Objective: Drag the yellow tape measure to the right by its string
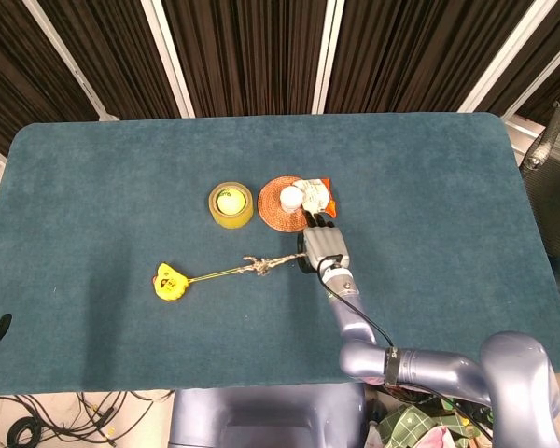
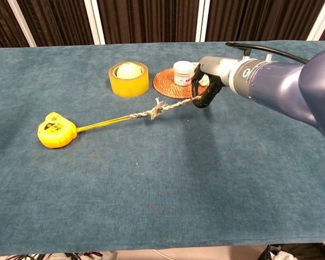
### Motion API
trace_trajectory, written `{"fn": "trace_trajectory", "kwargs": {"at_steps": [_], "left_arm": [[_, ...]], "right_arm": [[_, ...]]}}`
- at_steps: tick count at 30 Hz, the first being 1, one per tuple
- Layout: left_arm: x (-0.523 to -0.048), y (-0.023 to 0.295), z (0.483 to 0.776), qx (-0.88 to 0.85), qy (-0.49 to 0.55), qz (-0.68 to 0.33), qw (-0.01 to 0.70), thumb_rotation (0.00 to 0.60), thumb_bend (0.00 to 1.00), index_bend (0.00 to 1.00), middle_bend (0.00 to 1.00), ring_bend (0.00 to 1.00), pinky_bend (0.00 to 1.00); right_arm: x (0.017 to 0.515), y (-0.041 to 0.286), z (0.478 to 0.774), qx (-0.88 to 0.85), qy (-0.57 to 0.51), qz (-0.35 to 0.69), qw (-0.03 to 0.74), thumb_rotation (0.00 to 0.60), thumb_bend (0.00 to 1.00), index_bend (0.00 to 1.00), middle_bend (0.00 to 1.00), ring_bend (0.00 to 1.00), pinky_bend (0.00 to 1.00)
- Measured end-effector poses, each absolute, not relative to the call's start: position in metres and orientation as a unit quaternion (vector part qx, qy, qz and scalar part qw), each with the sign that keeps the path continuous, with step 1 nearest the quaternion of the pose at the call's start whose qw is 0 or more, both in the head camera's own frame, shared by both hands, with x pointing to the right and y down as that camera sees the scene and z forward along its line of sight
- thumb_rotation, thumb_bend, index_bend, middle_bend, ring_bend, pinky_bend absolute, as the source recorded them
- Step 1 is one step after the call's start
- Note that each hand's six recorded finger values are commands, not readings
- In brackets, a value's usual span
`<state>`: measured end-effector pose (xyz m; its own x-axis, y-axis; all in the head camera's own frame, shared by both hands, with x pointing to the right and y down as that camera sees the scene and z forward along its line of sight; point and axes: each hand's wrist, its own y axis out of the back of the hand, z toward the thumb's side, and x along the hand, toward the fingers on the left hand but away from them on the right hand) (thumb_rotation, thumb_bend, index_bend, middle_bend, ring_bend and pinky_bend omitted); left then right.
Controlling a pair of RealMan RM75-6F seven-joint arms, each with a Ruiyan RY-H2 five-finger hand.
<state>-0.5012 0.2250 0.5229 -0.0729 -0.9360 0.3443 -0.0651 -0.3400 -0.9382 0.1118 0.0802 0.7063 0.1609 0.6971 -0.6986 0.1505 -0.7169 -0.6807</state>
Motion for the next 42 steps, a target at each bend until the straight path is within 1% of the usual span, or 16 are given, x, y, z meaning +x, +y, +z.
{"fn": "trace_trajectory", "kwargs": {"at_steps": [6, 12, 19, 25, 31, 42], "left_arm": [[-0.502, 0.224, 0.523, -0.569, 0.439, -0.587, 0.372, 0.6, 0.31, 0.1, 0.0, 0.0, 0.0], [-0.502, 0.226, 0.523, -0.569, 0.44, -0.587, 0.37, 0.6, 0.31, 0.1, 0.0, 0.0, 0.0], [-0.502, 0.226, 0.519, -0.568, 0.445, -0.584, 0.372, 0.6, 0.31, 0.1, 0.0, 0.0, 0.0], [-0.502, 0.226, 0.519, -0.564, 0.441, -0.587, 0.379, 0.6, 0.31, 0.1, 0.0, 0.0, 0.0], [-0.502, 0.226, 0.518, -0.562, 0.443, -0.586, 0.381, 0.6, 0.31, 0.1, 0.0, 0.0, 0.0], [-0.502, 0.226, 0.518, -0.558, 0.442, -0.588, 0.383, 0.6, 0.31, 0.1, 0.0, 0.0, 0.0]], "right_arm": [[0.121, 0.076, 0.705, -0.723, -0.307, 0.578, 0.222, 0.6, 0.39, 0.63, 0.0, 0.02, 0.14], [0.153, 0.061, 0.699, -0.701, -0.32, 0.593, 0.234, 0.6, 0.39, 0.64, 0.0, 0.02, 0.14], [0.226, 0.037, 0.684, -0.659, -0.36, 0.615, 0.239, 0.6, 0.39, 0.64, 0.0, 0.02, 0.14], [0.286, 0.024, 0.67, -0.621, -0.375, 0.638, 0.257, 0.6, 0.4, 0.64, 0.0, 0.02, 0.14], [0.347, 0.017, 0.657, -0.575, -0.375, 0.675, 0.271, 0.6, 0.4, 0.64, 0.0, 0.02, 0.14], [0.445, 0.011, 0.628, -0.5, -0.418, 0.714, 0.256, 0.6, 0.4, 0.64, 0.0, 0.02, 0.14]]}}
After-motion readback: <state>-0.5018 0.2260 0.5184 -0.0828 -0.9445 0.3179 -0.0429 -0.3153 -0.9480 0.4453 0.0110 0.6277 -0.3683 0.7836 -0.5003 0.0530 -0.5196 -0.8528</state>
